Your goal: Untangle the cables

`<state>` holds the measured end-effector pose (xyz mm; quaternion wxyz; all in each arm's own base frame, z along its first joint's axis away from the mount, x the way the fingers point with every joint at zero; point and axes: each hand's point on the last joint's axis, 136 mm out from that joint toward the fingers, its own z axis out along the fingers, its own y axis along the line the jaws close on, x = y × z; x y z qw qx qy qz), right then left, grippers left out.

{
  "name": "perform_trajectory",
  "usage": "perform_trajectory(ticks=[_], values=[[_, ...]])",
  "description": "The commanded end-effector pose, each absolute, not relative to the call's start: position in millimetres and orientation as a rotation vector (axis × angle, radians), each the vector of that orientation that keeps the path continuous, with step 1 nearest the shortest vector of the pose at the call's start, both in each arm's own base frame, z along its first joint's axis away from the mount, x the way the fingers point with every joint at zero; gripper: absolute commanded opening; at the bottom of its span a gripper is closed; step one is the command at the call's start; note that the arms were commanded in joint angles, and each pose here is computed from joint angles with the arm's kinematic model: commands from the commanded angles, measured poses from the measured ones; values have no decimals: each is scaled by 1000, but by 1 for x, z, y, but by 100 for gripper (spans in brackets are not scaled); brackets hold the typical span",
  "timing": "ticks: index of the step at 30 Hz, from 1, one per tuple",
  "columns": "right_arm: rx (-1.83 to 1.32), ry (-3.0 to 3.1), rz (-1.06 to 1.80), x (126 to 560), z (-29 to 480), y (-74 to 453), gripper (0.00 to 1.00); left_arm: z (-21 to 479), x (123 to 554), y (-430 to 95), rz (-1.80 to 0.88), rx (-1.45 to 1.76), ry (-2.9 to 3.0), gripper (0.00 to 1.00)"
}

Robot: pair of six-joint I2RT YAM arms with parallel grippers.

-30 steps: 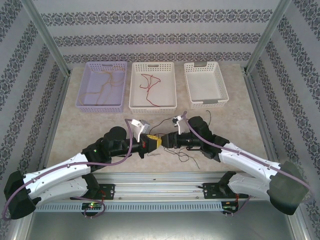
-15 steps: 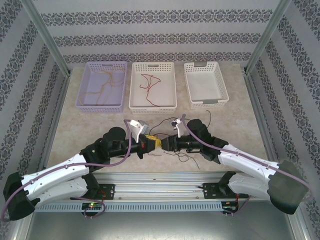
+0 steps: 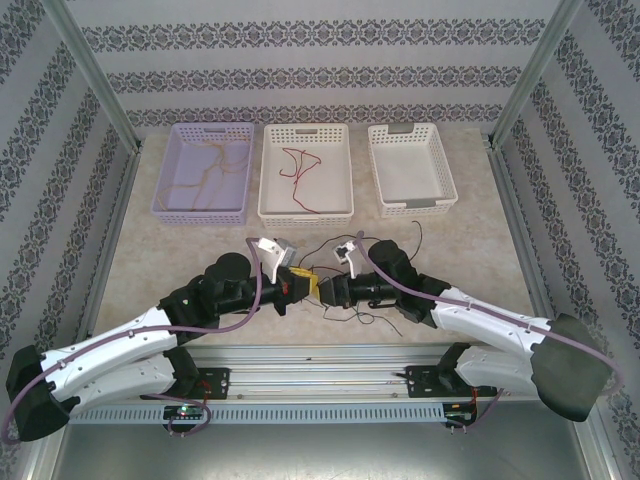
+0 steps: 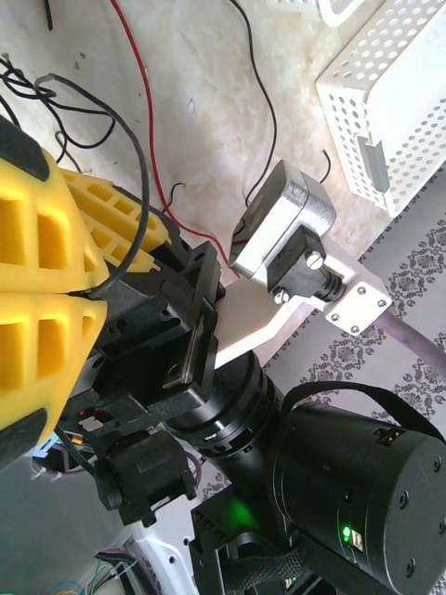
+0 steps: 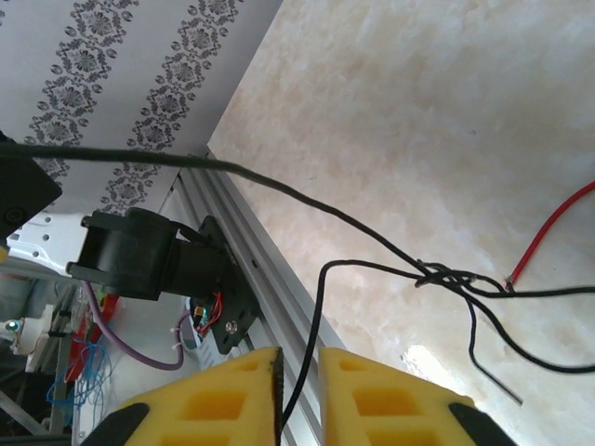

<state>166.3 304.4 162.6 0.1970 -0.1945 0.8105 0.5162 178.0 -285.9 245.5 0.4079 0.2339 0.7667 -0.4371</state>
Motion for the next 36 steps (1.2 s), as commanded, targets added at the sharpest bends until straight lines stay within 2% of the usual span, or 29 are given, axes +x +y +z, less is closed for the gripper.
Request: perform_trajectory(ticks=[1,5,12,20,31,36], values=[[-588,2237,1464,161,165,308,13,267,178,-285,-1086,605,1873,0],[-590,2235,1441,163,166,307,0,269,178,-283,-1082,599,1867,0],[-431,2264,1227,189,158,280,0,283,175,-273,-1054,602,1844,0],[103,2265,989,239,145,181,0,298,166,-234,-918,596,1837,0],[514,2198,766,253,152,78,0,309,165,-177,-665,535,1902,0],[695,2151,715,253,156,42,0,322,177,-135,-421,432,1931,0]])
